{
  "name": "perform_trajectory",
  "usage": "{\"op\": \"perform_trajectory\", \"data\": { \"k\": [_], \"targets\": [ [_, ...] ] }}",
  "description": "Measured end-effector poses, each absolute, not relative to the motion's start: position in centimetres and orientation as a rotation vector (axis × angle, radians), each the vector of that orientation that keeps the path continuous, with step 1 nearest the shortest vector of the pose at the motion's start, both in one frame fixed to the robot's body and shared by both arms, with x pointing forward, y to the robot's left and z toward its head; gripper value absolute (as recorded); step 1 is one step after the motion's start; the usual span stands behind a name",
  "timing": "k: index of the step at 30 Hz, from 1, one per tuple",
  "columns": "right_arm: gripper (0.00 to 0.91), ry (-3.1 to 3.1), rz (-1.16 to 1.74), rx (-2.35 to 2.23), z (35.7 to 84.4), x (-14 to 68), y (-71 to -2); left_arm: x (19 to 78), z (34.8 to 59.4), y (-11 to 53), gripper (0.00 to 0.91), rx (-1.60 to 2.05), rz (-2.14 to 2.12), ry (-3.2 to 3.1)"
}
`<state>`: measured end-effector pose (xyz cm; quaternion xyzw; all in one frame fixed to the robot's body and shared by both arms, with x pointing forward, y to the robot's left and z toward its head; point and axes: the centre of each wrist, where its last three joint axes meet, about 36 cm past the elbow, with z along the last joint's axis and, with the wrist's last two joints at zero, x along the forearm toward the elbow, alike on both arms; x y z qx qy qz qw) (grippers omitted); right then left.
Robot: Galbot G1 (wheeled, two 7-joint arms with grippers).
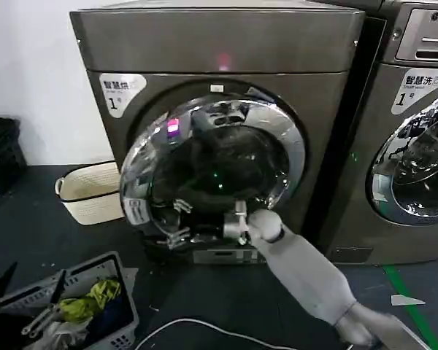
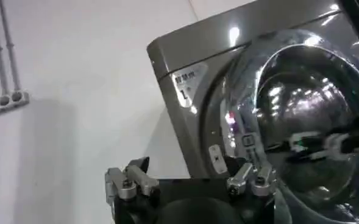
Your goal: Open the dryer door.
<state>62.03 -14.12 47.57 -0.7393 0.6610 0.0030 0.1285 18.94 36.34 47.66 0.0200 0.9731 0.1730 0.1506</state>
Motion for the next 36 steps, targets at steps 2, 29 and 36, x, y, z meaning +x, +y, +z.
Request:
{"op": "perform_trajectory", "data": {
  "k": [2, 29, 36],
  "targets": [
    [0.907, 1.884, 0.036, -2.192, 47.6, 61.8, -14.8, 19.1, 47.8, 36.5, 0.907, 0.065, 0.501, 2.793],
    [0.907, 1.695, 0.004, -2.388, 49.8, 55.0, -25.8, 25.3, 50.1, 39.7, 0.907, 0.230, 0.505, 2.777],
    [0.907, 1.824, -0.017, -2.290, 49.9, 50.0, -32.5, 29.1, 50.7, 40.3, 0.907, 0.333, 0.540, 2.723]
  ]
}}
